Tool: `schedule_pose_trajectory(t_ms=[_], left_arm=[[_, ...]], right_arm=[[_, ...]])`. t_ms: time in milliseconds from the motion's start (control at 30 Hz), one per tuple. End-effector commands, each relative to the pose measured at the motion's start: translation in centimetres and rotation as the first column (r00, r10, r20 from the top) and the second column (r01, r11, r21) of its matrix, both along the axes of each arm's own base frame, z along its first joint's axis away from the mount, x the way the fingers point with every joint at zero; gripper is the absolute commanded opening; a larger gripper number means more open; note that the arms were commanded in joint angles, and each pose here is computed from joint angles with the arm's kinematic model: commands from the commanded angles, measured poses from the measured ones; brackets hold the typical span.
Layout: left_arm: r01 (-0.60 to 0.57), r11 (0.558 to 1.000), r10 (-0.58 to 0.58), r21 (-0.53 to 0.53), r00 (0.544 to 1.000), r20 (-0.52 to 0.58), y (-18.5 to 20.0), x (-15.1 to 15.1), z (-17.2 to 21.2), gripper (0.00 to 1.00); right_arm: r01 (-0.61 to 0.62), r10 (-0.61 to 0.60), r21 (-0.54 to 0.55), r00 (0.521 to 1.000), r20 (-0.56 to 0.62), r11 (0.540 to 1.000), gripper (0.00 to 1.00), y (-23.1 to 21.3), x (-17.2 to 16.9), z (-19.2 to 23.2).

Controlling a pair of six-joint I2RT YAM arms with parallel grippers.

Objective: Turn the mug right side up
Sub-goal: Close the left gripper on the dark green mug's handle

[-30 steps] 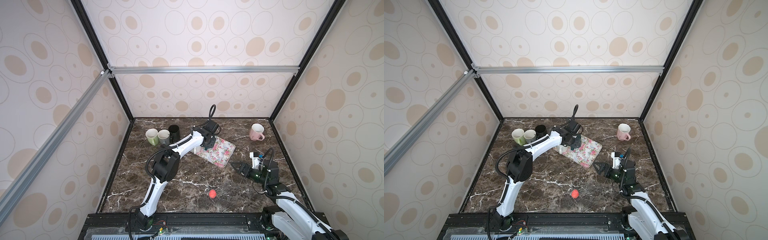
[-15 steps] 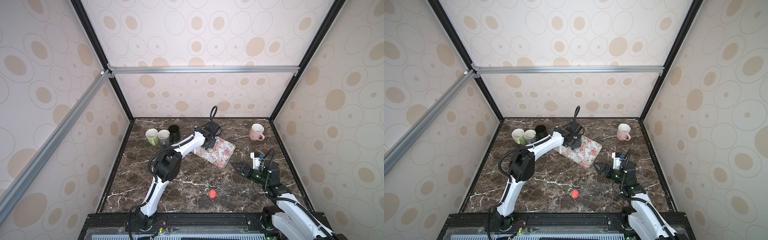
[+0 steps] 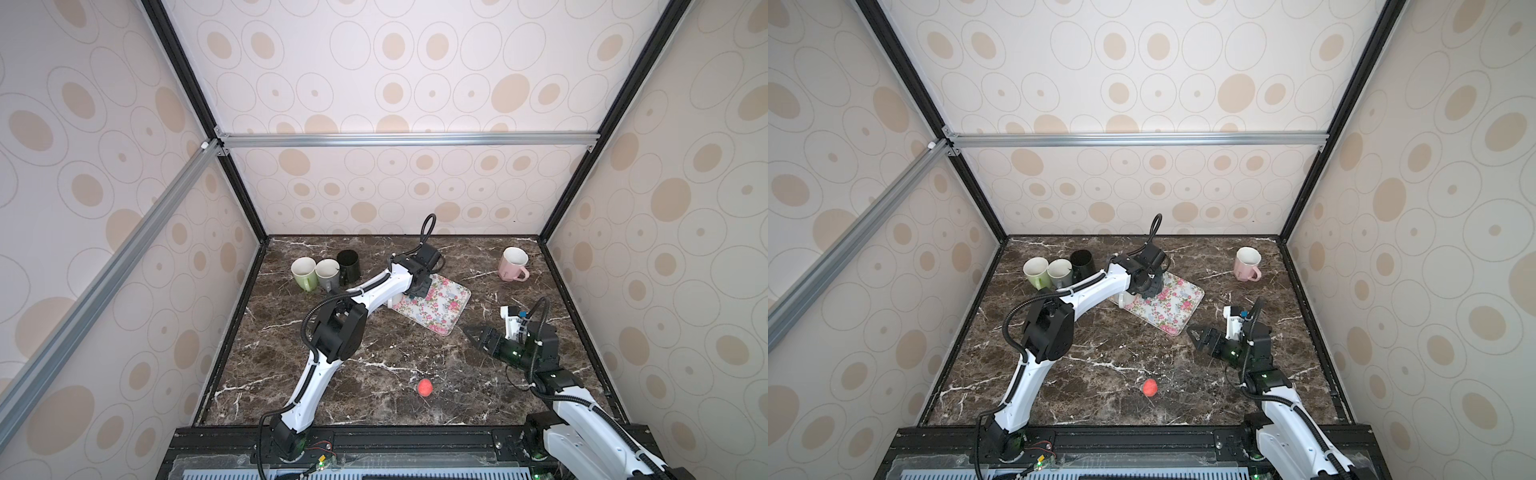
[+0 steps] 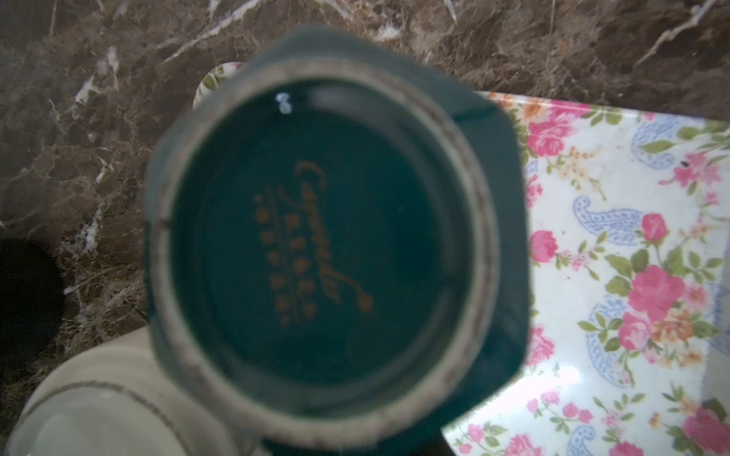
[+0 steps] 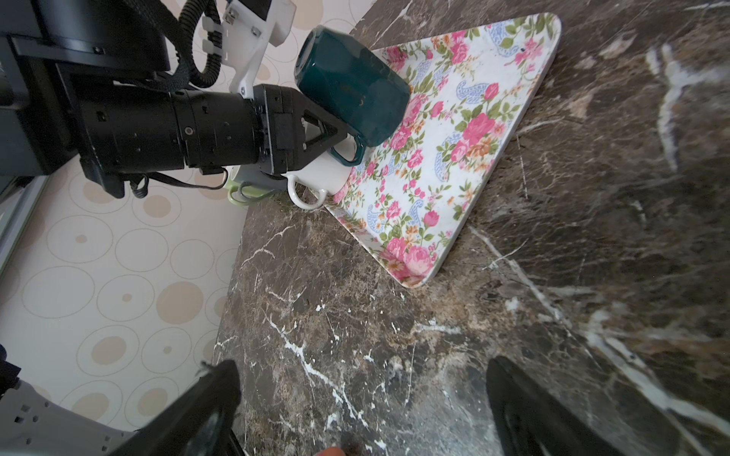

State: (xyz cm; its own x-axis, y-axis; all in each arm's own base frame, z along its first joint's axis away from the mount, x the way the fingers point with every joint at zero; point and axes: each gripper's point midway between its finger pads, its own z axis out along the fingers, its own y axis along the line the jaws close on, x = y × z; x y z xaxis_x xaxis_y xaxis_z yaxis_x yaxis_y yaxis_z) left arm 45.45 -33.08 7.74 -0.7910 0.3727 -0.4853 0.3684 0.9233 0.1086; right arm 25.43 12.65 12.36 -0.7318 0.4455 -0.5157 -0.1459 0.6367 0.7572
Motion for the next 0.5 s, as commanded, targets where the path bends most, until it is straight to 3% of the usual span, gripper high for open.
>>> schedule_pose_trajectory(t_ms=[0, 233, 367, 467], left_arm=[[-0.002, 1.000, 0.002, 0.010, 1.000, 0.023, -0.3, 0.4, 1.0, 0.20], [-0.004, 1.000, 0.004, 0.005, 0.999, 0.039, -0.4, 0.7, 1.5, 0.13], [0.003, 1.000, -0.002, -0.008, 0.999, 0.040, -0.6, 0.7, 1.8, 0.00], [-0.001, 1.000, 0.002, -0.015, 0.999, 0.046, -0.6, 0.8, 2.2, 0.00]], right_arm=[[-0.002, 0.002, -0.009, 1.000, -0.001, 1.000, 1.00, 0.1, -0.1, -0.2], [-0.006, 0.006, -0.009, 1.000, -0.018, 1.000, 1.00, 0.1, 0.1, -0.4], [-0.010, 0.010, -0.003, 1.000, -0.026, 1.000, 1.00, 0.2, 0.1, -0.6], [-0.011, 0.011, -0.006, 0.999, -0.033, 1.000, 1.00, 0.2, 0.0, -0.9]])
